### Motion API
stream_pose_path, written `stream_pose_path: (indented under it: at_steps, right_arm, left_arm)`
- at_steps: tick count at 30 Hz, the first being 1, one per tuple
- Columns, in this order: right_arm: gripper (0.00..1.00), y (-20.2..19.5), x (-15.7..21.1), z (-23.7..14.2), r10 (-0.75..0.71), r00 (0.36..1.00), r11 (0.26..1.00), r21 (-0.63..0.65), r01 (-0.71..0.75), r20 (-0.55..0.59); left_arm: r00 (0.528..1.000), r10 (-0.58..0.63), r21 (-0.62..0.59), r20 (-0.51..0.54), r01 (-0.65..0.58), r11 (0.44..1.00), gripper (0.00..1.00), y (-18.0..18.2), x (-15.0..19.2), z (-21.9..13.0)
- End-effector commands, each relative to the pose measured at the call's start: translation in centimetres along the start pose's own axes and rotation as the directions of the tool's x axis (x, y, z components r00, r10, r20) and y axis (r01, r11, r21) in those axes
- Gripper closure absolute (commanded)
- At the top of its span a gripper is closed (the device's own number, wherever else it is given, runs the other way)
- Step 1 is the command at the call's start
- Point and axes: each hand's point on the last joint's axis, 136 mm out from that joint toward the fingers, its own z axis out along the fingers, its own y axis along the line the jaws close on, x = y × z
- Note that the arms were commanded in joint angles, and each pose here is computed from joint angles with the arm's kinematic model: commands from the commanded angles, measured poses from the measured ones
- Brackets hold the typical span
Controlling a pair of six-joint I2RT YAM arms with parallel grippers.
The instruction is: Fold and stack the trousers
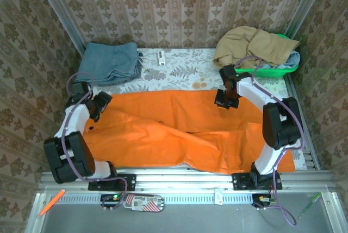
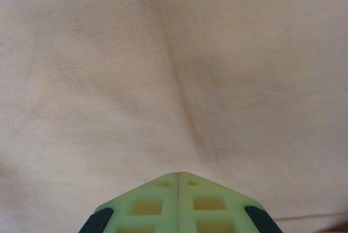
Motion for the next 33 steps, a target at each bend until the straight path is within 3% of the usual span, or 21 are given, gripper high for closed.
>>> stream_pose_path:
  at_steps: [1,8,13,20,24,28,33]
  right_arm:
    - [1.0,0.6,-1.1,1.6,0.036,0.999,0.999,-0.04,-0.037,-0.027]
    - [1.0,-2.4,-2.5,4.4,0.127,0.99,0.992,-0.01,-0.128,-0.066]
    - [1.0,-5.4,-3.6,5.6,0.216,0.973,0.976,0.028,-0.214,-0.077]
    - [1.0,-8.9,-5.3,5.8,0.357,0.931,0.933,-0.013,-0.359,-0.079]
    - [1.0,-11.1,-6.2,4.7,0.392,0.92,0.92,0.021,-0.392,-0.019]
    - [1.0,-12.2,-6.9,4.1,0.423,0.906,0.906,0.013,-0.423,0.006]
    - [1.0,-11.4,-7.9,2.8,0.425,0.904,0.904,-0.052,-0.424,0.031]
  left_arm:
    - [0.999,-0.029,-0.04,-0.02,0.028,0.999,0.2,0.6,-0.4,2.1]
    - [0.993,-0.06,-0.055,-0.102,0.055,0.997,0.21,0.5,-1.2,6.4]
    - [0.994,-0.005,-0.021,-0.106,0.003,1.0,0.2,-1.8,-2.7,7.2]
    - [0.985,0.072,0.046,-0.159,-0.066,0.997,0.2,-5.1,-2.9,9.7]
    - [0.976,0.141,0.08,-0.167,-0.129,0.988,0.2,-7.0,-2.5,10.3]
    - [0.979,0.141,0.02,-0.148,-0.14,0.99,0.17,-5.6,-2.7,9.3]
    - [0.993,0.054,-0.058,-0.104,-0.061,0.996,0.15,-1.4,-3.1,7.4]
